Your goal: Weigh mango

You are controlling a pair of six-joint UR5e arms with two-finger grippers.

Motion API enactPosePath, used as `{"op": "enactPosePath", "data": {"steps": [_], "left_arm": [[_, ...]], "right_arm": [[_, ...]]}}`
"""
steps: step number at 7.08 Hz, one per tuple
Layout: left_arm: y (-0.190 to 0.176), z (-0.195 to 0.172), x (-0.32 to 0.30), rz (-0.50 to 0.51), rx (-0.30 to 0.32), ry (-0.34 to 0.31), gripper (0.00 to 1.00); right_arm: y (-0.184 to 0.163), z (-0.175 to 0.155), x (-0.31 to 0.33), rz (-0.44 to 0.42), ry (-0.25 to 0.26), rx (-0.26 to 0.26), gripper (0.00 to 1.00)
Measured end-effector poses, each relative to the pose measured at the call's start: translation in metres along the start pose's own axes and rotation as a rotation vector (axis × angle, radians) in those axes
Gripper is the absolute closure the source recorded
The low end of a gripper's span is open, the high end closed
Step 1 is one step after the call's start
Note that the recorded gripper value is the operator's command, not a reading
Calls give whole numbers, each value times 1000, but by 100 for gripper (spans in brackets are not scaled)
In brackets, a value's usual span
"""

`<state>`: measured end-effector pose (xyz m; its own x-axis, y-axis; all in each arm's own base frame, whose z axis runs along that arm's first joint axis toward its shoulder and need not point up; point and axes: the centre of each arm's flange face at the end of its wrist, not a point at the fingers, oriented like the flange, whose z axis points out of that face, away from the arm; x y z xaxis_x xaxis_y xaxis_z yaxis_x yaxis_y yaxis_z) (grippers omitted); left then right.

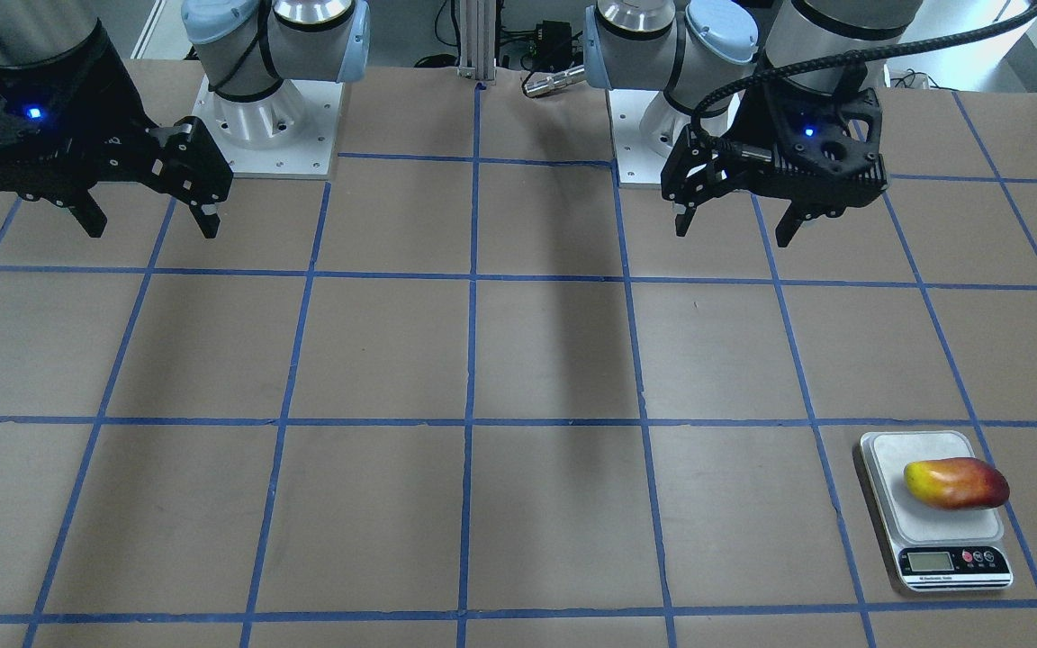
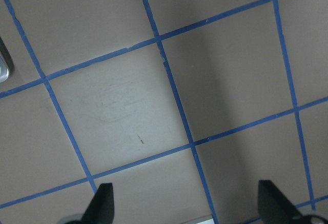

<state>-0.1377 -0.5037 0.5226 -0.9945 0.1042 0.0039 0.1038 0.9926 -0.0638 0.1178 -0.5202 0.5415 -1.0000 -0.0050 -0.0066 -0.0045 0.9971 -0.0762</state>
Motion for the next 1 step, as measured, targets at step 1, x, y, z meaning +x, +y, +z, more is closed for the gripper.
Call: {"op": "enactPosePath", "data": {"steps": [1], "left_arm": [[0,0,0,-1,1,0,0]], "right_arm": [[0,0,0,0,0,0,0]]}}
